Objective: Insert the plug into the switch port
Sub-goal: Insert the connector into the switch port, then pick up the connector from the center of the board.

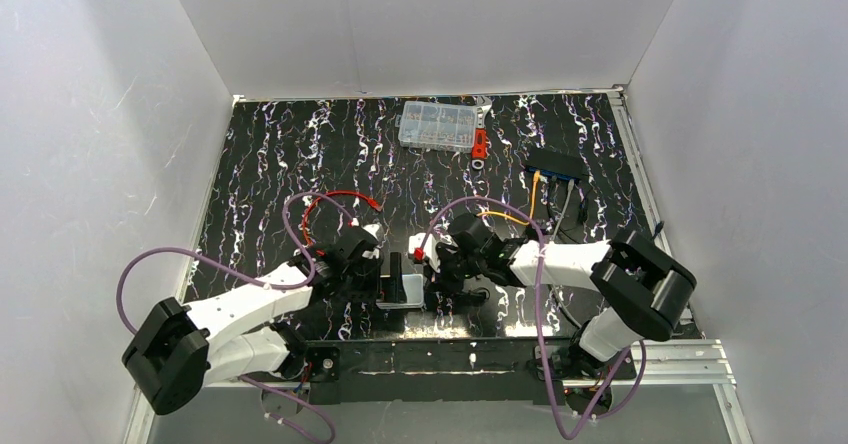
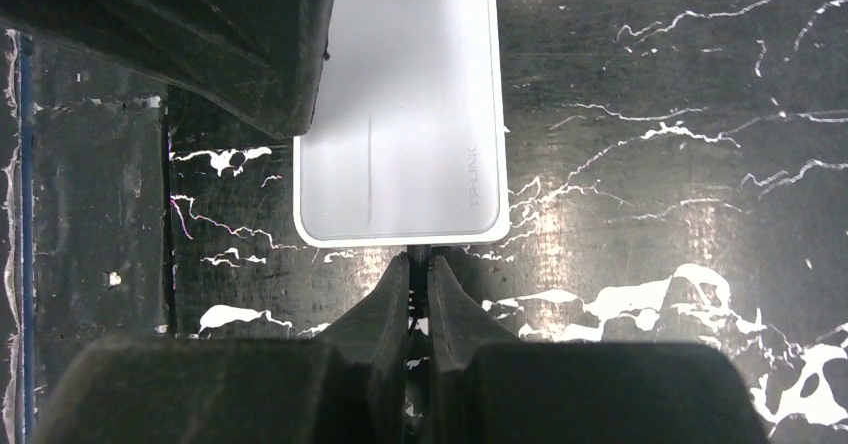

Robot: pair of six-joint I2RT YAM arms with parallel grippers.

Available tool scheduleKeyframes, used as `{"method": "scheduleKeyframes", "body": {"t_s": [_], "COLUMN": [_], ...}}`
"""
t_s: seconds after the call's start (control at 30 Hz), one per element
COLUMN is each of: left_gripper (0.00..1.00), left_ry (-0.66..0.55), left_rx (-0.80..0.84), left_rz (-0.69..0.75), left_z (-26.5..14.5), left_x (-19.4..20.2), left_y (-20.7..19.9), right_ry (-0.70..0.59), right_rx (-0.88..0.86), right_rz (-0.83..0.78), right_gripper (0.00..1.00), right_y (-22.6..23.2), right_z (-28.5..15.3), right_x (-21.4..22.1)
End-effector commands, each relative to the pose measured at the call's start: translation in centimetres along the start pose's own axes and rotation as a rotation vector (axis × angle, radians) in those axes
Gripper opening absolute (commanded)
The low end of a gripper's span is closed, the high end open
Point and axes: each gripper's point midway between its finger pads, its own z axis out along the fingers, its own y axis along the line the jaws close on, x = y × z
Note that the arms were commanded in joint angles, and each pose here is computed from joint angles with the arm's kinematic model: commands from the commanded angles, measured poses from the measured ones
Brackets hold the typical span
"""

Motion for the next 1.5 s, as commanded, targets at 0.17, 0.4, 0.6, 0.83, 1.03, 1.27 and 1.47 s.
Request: {"method": "scheduleKeyframes", "body": {"t_s": [0.17,0.4,0.6,0.83,1.03,1.27,1.47], "left_gripper": [0.98,0.98,0.98,0.98,0.98,0.98,0.98], "left_ry": [-0.110,-0.171,-0.178,-0.195,-0.212,-0.215,-0.218], "left_rx": [-0.052,-0.060,-0.053,-0.056,-0.054,-0.054,-0.050], "left_rz": [-0.023,-0.013,0.006,0.024,0.041,0.045,0.044], "left_z": [-2.6,-3.7,-3.9,-4.3,-5.0,-5.1,-5.2], "left_x": [-1.6,-2.9,-3.2,-3.9,-4.4,-4.5,-4.3], "left_y": [1.0,0.9,0.7,0.4,0.1,0.2,0.3], "right_ry": [0.018,-0.015,0.009,-0.067,0.010,0.063,0.110], "right_rx": [-0.011,0.127,0.306,0.434,0.483,0.465,0.469], "right_rz": [-0.064,-0.062,0.074,0.225,0.436,0.609,0.669], "right_gripper": [0.27,0.37,0.40,0.50,0.50,0.50,0.50], "right_y": [-0.5,-1.5,-2.3,-1.2,-0.9,0.0,0.0], "right_z": [-0.6,-3.7,-7.2,-10.0,-10.8,-8.9,-7.7], "right_x": [-1.5,-3.6,-2.8,-3.0,-2.0,0.5,2.0]}}
